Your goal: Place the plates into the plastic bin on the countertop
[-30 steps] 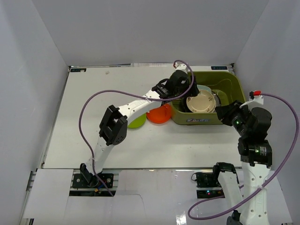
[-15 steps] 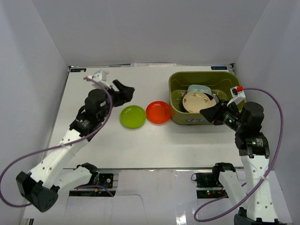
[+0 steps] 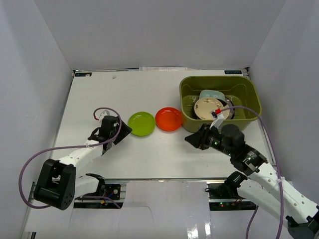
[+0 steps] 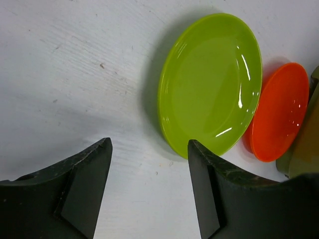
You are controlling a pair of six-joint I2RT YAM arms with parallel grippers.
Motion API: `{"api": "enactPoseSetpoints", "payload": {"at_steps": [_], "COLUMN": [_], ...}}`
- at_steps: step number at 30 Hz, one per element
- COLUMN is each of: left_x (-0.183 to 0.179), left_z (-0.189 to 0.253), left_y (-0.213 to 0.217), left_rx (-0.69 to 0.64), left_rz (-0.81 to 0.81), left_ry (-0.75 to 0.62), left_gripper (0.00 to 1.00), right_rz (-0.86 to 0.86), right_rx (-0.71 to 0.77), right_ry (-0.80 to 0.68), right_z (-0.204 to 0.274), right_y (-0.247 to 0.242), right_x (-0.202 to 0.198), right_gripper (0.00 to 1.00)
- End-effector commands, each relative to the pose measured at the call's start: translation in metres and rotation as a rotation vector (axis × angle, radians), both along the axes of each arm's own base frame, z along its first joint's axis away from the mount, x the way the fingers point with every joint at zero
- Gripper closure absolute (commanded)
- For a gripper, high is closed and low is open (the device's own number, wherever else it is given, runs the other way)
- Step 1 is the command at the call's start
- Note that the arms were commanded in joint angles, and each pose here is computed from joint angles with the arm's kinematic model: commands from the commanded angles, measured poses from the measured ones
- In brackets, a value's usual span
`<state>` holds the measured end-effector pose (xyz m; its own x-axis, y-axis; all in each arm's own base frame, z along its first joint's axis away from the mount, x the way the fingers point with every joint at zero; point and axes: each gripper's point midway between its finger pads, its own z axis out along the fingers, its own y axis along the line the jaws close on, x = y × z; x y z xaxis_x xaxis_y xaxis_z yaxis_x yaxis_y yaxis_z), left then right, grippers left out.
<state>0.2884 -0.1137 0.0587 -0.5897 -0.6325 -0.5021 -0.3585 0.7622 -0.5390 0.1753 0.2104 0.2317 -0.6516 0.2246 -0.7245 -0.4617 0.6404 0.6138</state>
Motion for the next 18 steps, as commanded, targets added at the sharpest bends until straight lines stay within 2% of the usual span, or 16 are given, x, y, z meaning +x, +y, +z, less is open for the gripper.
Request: {"api": "enactPoseSetpoints", "payload": {"at_steps": [1, 2, 5, 7, 8, 13, 14, 15, 17, 18], "left_x": [0.031, 0.033, 0.039, 0.043, 0.043, 0.047, 0.047, 0.048, 0.050, 0.050], "left_z": [0.023, 0.021, 0.013, 0.009, 0.000, -0.011, -0.013, -0.015, -0.017, -0.018], "left_y": [-0.011, -0.010, -0.011, -0.011, -0.010, -0.005, -0.006, -0.005, -0.003, -0.002], "left_rx": [-0.086, -0.086, -0.089, -0.083, -0.071, -0.039, -0.038, -0.033, -0.028, -0.026], "left_rz": [0.016, 0.022, 0.032, 0.036, 0.038, 0.044, 0.040, 0.039, 0.043, 0.043], "left_ry": [-0.108, -0.110, -0.102, -0.099, -0.076, -0.067, -0.065, -0.060, -0.059, -0.059], "left_gripper": [0.28, 0.29, 0.35, 0.36, 0.37, 0.45, 0.49, 0.56, 0.62, 0.72], "right_rz": [-0.231, -0.260, -0.346, -0.398, -0.426, -0.567, -0.611, -0.650, -0.703, -0.723], "right_rx": [0.225, 0.204, 0.248, 0.253, 0.254, 0.301, 0.316, 0.339, 0.335, 0.348], "right_ry": [0.074, 0.110, 0.165, 0.177, 0.198, 0.268, 0.261, 0.291, 0.289, 0.299], "right_z": [-0.008, -0.038, -0.066, -0.078, -0.089, -0.112, -0.113, -0.120, -0.129, -0.131], "right_y": [0.010, 0.015, 0.031, 0.037, 0.045, 0.052, 0.048, 0.049, 0.047, 0.048], "right_x": [0.012, 0.006, -0.001, -0.001, -0.001, 0.014, 0.020, 0.023, 0.029, 0.032], "right_gripper": [0.70, 0.69, 0.63, 0.56, 0.48, 0.40, 0.40, 0.39, 0.37, 0.37]}}
